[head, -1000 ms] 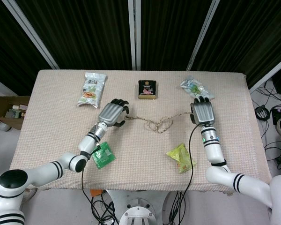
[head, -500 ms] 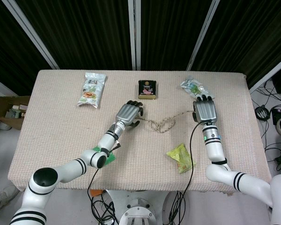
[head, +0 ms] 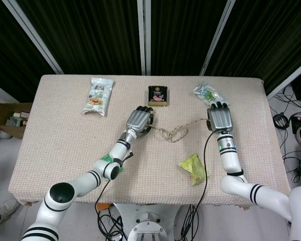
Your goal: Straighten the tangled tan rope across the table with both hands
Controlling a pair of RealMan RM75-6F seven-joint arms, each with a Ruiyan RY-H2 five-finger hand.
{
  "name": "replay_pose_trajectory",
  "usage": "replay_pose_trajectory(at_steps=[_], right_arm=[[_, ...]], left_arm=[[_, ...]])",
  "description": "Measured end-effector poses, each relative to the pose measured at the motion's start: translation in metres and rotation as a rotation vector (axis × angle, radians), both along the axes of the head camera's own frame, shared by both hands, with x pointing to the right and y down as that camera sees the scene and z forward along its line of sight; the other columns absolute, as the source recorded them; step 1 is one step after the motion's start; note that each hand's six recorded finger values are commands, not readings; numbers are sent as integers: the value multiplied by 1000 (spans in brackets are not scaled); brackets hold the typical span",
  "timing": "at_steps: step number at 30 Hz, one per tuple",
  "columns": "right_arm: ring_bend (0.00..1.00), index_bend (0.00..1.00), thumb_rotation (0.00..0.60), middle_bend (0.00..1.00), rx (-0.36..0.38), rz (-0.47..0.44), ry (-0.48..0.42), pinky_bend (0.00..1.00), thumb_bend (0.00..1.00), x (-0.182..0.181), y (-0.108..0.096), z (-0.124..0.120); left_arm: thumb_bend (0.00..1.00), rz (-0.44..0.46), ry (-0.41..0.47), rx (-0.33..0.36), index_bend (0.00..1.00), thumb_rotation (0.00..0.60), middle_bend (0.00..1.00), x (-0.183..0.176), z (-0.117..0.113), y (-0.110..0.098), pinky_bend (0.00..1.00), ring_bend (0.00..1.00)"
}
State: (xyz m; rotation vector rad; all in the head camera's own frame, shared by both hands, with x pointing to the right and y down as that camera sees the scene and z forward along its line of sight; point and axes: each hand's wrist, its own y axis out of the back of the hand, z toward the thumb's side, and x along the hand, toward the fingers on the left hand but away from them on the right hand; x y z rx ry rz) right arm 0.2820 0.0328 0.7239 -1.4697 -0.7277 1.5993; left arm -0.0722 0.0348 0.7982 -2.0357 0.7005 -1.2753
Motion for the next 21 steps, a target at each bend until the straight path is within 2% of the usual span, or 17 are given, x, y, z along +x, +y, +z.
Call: replay_pose_trajectory(at_steps=[11,21], right_arm=[[182,767,600,346,5,9,2,271,666,4,-1,0],[182,768,600,347,8,12,1,270,666,10,-1,-3]], left_arm=[[477,-7,2,12,594,600,205,3,1,0,136,114],[505,-22,-12,29,597,600,208,-6,2,-3,136,114]])
